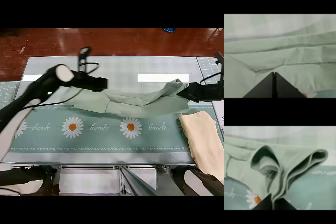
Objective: Fold the shirts.
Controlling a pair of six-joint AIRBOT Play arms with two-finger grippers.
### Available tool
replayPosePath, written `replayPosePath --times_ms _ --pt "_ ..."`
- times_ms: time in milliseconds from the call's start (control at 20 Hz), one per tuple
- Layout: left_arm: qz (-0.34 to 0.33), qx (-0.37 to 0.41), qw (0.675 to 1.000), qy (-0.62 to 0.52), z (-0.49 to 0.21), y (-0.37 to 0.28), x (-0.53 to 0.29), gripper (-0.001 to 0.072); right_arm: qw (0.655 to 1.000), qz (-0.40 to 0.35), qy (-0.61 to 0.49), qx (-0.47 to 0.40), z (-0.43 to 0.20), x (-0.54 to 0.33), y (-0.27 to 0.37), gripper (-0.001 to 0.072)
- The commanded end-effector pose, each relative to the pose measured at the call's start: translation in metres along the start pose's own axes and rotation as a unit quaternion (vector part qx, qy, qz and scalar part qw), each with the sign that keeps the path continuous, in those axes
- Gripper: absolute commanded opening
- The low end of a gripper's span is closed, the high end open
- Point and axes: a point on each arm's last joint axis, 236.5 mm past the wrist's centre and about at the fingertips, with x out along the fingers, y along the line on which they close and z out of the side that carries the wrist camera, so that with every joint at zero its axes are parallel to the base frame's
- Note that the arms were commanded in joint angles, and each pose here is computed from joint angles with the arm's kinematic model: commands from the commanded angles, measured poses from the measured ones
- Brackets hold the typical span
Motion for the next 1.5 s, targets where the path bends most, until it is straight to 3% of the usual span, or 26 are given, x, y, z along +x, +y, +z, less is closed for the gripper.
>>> replayPosePath --times_ms 0,350,650,850,1050,1300,1450 --pt "-0.047 0.055 0.99 0.12 -0.052 -0.081 0.068 0.0015 0.999 0.01 -0.044 -0.018 -0.026 -0.038 0.043 0.0027" --pt "-0.091 0.097 0.964 0.232 -0.146 -0.171 0.132 0.0016 0.997 0.041 -0.061 -0.032 -0.036 -0.047 0.082 0.0027" --pt "-0.087 0.066 0.97 0.217 -0.075 -0.126 0.095 0.0016 0.994 0.07 -0.085 -0.025 -0.025 -0.049 0.097 0.0027" --pt "-0.048 0.005 0.99 0.136 0.023 -0.035 0.004 0.0017 0.99 0.117 -0.07 -0.022 -0.016 -0.034 0.115 0.0027" --pt "0.04 -0.018 0.999 0.007 0.089 0.044 -0.136 0.0017 0.986 0.153 -0.034 -0.055 0.002 0.011 0.161 0.0027" --pt "0.201 -0.046 0.973 -0.102 0.046 0.114 -0.294 0.0017 0.979 0.185 0.011 -0.087 0.031 0.104 0.234 0.0027" --pt "0.209 -0.07 0.964 -0.147 -0.007 0.11 -0.315 0.0017 0.978 0.181 0.061 -0.083 0.02 0.178 0.249 0.0027"
